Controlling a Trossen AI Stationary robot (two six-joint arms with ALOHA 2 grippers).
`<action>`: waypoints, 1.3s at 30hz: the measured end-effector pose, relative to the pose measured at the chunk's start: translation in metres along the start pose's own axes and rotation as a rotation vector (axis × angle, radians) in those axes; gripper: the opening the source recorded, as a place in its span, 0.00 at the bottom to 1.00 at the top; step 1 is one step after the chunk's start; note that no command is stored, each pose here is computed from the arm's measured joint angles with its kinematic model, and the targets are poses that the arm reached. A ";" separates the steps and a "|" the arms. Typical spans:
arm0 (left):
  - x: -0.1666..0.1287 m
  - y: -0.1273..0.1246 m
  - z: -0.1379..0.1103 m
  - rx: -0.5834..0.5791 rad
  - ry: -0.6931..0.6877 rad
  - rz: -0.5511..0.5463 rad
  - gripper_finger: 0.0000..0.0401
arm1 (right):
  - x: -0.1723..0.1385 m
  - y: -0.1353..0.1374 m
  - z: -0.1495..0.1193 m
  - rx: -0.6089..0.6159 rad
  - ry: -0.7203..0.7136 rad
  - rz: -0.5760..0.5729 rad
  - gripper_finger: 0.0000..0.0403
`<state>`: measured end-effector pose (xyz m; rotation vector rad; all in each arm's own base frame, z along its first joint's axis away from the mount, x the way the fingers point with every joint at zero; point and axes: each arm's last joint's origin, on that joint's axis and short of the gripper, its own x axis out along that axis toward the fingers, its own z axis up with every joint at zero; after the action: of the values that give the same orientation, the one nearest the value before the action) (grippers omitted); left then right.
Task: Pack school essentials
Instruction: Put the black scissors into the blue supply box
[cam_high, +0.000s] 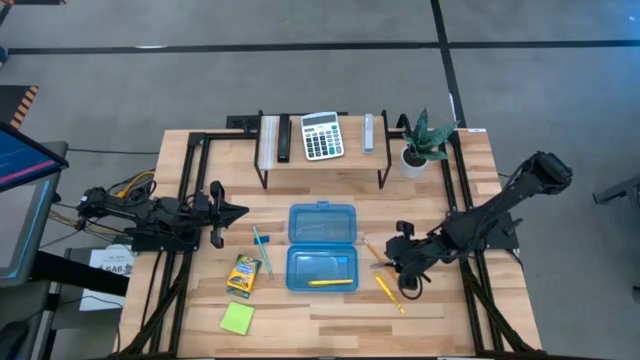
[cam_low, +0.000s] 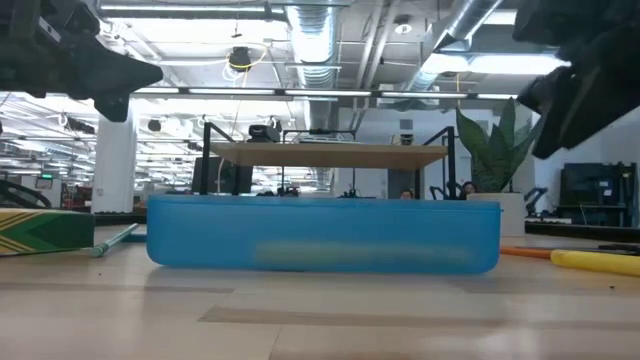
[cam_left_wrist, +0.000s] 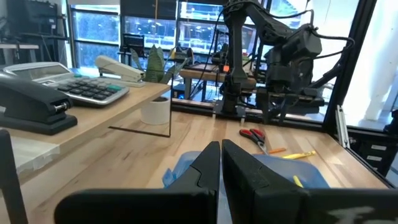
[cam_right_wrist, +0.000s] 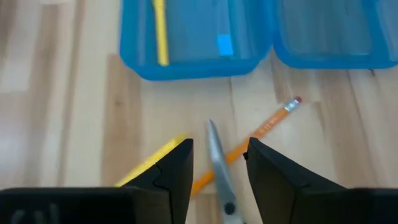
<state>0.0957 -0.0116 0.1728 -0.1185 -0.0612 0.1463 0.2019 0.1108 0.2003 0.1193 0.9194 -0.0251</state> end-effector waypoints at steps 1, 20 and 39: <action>0.000 0.000 0.000 -0.013 0.000 0.000 0.01 | -0.001 0.002 0.000 0.000 0.003 0.008 0.41; 0.000 0.000 0.000 -0.078 0.000 0.000 0.01 | -0.005 0.009 0.006 -0.080 -0.018 0.055 0.41; 0.000 0.002 0.001 -0.122 -0.017 0.070 0.01 | 0.006 0.026 -0.009 -0.145 0.059 0.052 0.49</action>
<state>0.0953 -0.0095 0.1733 -0.2416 -0.0833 0.2136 0.2003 0.1381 0.1926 0.0091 0.9736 0.0943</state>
